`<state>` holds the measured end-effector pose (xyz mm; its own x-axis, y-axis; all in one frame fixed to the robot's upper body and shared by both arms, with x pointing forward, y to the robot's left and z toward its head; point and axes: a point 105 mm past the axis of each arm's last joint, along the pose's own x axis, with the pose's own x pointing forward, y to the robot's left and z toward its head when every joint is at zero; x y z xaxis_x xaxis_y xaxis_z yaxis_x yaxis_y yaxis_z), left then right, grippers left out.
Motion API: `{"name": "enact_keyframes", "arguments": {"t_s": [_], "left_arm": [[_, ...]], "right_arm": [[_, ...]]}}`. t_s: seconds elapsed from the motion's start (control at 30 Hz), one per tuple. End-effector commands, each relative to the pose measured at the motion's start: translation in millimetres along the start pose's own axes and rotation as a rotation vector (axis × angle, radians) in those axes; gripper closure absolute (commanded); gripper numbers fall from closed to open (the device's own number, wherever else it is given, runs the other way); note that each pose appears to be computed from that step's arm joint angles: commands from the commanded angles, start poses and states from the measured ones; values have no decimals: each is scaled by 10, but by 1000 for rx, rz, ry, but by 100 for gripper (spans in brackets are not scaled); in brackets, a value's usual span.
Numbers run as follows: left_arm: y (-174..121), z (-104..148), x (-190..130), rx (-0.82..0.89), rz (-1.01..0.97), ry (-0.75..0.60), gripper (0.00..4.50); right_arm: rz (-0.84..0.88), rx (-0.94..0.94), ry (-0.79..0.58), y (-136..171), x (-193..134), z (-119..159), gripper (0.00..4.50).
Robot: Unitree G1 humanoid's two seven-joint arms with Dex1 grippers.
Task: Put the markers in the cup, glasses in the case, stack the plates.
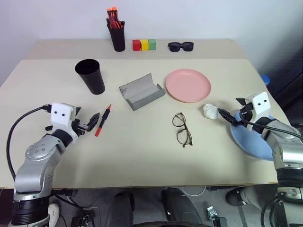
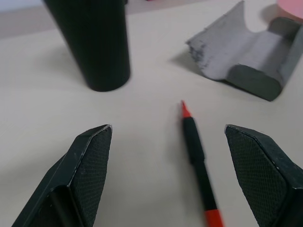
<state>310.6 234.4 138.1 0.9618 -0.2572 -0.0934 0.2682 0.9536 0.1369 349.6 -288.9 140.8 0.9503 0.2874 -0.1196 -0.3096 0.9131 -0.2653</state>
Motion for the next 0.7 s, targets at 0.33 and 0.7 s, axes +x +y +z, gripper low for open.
{"name": "enact_keyframes", "arguments": {"t_s": [0.33, 0.7], "left_arm": [[-100, 162, 91, 3, -11, -72, 59], [-205, 148, 270, -10, -27, -49, 59]], "right_arm": [[5, -27, -85, 117, 38, 177, 0], [163, 37, -151, 618, 82, 373, 0]]}}
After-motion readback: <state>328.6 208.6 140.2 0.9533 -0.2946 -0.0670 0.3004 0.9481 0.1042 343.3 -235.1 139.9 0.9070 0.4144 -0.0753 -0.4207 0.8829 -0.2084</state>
